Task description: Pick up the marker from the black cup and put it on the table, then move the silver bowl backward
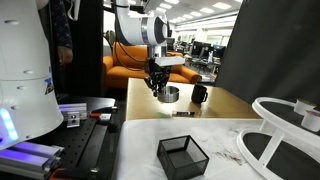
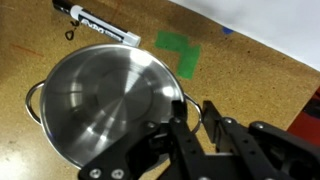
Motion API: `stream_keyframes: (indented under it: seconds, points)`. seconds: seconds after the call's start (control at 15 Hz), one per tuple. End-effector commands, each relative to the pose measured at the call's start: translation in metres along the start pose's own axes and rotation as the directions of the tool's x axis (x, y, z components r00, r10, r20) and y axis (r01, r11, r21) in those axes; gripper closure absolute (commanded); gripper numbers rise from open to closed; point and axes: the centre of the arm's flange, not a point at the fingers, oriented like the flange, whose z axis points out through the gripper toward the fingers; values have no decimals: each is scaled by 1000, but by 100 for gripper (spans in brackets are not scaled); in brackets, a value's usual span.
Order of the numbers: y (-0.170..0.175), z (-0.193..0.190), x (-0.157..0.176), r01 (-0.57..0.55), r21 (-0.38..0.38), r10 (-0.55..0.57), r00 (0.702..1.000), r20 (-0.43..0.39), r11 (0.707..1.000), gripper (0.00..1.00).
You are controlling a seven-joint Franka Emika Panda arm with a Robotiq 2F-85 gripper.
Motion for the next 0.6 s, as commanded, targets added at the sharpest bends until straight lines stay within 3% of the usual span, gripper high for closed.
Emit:
stream_keyframes:
  seconds: [0.0, 0.47, 0.53]
  points:
    - [17, 18, -6, 148, -1, -148, 987, -67, 989, 94]
    - [44, 40, -1, 299, 34, -294, 950, -105, 954, 94]
    - [46, 39, -2, 303, 36, -298, 949, -100, 952, 59]
